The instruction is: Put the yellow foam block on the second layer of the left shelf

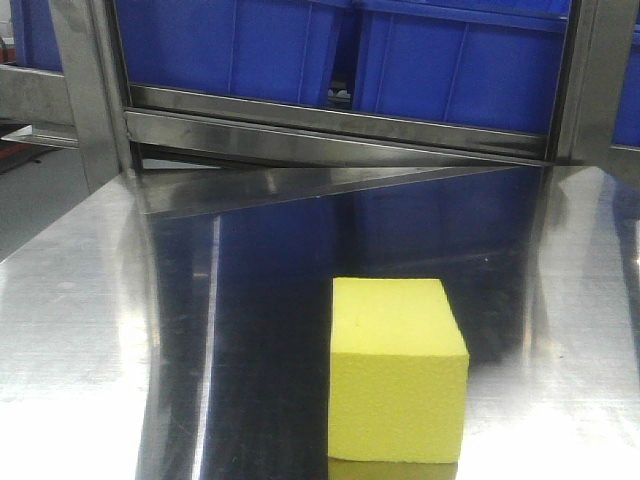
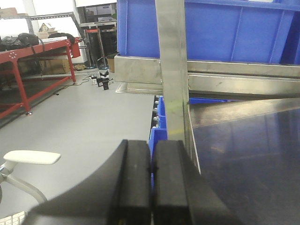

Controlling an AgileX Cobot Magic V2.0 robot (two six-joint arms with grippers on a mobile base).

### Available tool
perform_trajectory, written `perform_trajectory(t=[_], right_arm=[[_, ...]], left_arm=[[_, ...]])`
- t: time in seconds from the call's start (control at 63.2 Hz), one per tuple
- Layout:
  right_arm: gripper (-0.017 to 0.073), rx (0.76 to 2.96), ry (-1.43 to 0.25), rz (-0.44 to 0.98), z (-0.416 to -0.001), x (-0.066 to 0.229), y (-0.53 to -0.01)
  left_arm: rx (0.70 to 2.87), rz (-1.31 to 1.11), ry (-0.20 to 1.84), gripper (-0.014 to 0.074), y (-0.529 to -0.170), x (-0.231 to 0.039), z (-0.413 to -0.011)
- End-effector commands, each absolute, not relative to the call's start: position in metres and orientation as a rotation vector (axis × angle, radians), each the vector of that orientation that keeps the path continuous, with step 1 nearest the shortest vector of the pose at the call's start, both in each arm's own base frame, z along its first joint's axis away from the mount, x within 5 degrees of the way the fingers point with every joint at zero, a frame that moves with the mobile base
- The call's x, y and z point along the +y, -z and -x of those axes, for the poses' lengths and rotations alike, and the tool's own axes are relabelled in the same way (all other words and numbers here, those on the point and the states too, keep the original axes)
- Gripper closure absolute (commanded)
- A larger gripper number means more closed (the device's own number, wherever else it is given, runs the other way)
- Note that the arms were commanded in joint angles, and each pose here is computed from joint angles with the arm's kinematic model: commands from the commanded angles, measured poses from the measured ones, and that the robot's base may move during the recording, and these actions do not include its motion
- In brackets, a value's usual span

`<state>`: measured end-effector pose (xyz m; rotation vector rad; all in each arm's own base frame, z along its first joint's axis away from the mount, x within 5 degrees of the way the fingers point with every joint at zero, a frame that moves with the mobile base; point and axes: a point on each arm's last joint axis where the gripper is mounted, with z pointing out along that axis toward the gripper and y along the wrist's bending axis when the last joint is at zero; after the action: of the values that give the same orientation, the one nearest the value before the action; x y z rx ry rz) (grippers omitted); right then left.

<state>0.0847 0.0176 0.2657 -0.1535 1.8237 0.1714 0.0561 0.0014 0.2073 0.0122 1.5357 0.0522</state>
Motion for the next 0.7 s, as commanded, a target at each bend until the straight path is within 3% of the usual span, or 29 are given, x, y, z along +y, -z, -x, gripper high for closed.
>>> perform_trajectory(t=[0.0,0.142,0.253,0.443,0.68], right_arm=[[0.041,1.761,-0.194,0.212,-0.097,0.025,-0.287],[0.0118,1.829,-0.254,0.28,-0.114,0.04,-0.292],[-0.0085,1.939,-0.343,0.233,-0.128,0.053,-0.294],[-0.0078,2.222,-0.478,-0.002,-0.151,0.075,-0.298],[-0.0076,2.464,-0.484,-0.104,-0.175,0.123,-0.303]], left_arm=[[1.461,-0.004,-0.046,0.047,-0.206,0.001,-0.055],[1.461,-0.004,-0.046,0.047,-0.206,0.001,-0.055],[1.461,-0.004,-0.046,0.047,-0.206,0.001,-0.055],[1.461,-0.004,-0.046,0.047,-0.206,0.001,-0.055],[1.461,-0.004,-0.046,0.047,-0.206,0.001,-0.055]])
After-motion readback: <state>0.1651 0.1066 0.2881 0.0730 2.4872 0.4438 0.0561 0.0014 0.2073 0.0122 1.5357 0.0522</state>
